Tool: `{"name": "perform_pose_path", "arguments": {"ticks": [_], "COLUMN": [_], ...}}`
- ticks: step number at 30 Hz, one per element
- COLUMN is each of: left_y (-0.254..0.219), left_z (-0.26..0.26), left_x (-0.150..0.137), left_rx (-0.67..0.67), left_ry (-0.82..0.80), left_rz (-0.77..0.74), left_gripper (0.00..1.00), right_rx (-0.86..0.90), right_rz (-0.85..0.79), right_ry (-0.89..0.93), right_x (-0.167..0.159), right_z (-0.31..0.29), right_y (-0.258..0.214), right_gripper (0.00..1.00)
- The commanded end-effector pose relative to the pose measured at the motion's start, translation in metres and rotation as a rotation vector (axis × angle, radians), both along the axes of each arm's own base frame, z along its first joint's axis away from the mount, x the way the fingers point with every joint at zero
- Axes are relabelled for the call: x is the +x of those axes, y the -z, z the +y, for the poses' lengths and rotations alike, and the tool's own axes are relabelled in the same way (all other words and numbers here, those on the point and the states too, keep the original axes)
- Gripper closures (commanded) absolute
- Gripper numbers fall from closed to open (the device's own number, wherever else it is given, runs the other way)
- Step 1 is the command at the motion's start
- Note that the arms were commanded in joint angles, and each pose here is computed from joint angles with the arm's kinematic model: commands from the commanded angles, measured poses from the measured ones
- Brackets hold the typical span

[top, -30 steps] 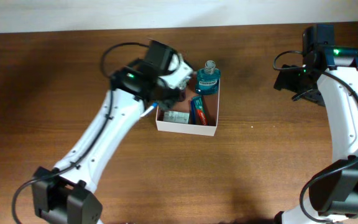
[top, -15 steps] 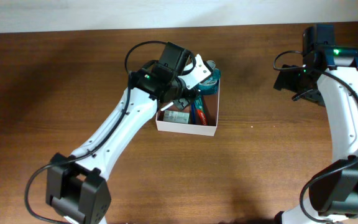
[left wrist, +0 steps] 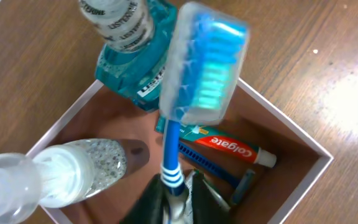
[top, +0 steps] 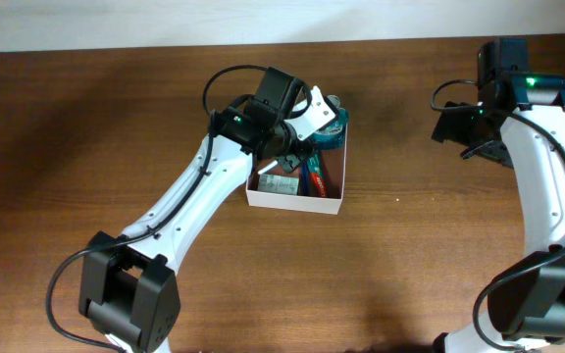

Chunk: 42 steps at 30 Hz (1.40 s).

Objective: Pack container
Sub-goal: 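Carry the toothbrush over the box and lower it inside, then open the left gripper and raise it away from the box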

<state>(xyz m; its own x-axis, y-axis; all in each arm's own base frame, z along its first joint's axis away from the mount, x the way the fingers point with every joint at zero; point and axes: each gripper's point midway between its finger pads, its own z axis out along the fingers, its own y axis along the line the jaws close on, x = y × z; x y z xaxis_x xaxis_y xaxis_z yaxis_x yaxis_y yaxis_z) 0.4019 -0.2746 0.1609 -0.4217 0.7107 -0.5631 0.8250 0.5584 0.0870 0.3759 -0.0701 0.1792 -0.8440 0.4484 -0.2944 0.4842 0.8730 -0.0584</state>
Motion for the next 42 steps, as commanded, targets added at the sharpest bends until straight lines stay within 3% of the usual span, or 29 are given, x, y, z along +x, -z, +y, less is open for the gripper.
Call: {"name": "perform_pose_path", "arguments": {"ticks": [1, 3, 8, 12, 17, 21, 25, 27, 32, 42], "left_y": [0.007, 0.007, 0.002, -0.054, -0.149, -0.194, -0.197, -0.196, -0.189, -0.18], "left_z": [-0.003, -0.003, -0.004, 0.004, 0.105, 0.199, 0.277, 0.306, 0.33, 0.33], "left_x": [-0.004, -0.004, -0.002, 0.016, 0.071, 0.088, 0.091, 0.089, 0.083, 0.077], "left_rx": [-0.007, -0.008, -0.018, -0.113, -0.13, -0.15, -0.183, -0.175, -0.148, -0.126], "left_ry": [0.025, 0.025, 0.016, -0.1, -0.541, -0.791, -1.003, -1.057, -1.109, -1.111], "left_rz": [0.025, 0.024, 0.017, -0.053, -0.292, -0.401, -0.398, -0.399, -0.375, -0.334], "left_gripper": [0.46, 0.38, 0.37, 0.37, 0.28, 0.26, 0.18, 0.01, 0.01, 0.01], "right_rx": [-0.004, -0.004, -0.004, -0.004, -0.004, -0.004, -0.004, -0.004, -0.004, -0.004], "right_rz": [-0.021, -0.021, -0.021, -0.021, -0.021, -0.021, -0.021, -0.021, -0.021, -0.021], "right_ry": [0.004, 0.004, 0.004, 0.004, 0.004, 0.004, 0.004, 0.004, 0.004, 0.004], "right_x": [0.002, 0.002, 0.002, 0.002, 0.002, 0.002, 0.002, 0.002, 0.002, 0.002], "right_z": [-0.001, -0.001, -0.001, -0.001, -0.001, -0.001, -0.001, -0.001, -0.001, -0.001], "right_y": [-0.007, -0.007, -0.007, -0.007, -0.007, -0.007, -0.007, -0.007, -0.007, -0.007], "right_gripper": [0.01, 0.01, 0.01, 0.01, 0.01, 0.01, 0.01, 0.01, 0.01, 0.02]}}
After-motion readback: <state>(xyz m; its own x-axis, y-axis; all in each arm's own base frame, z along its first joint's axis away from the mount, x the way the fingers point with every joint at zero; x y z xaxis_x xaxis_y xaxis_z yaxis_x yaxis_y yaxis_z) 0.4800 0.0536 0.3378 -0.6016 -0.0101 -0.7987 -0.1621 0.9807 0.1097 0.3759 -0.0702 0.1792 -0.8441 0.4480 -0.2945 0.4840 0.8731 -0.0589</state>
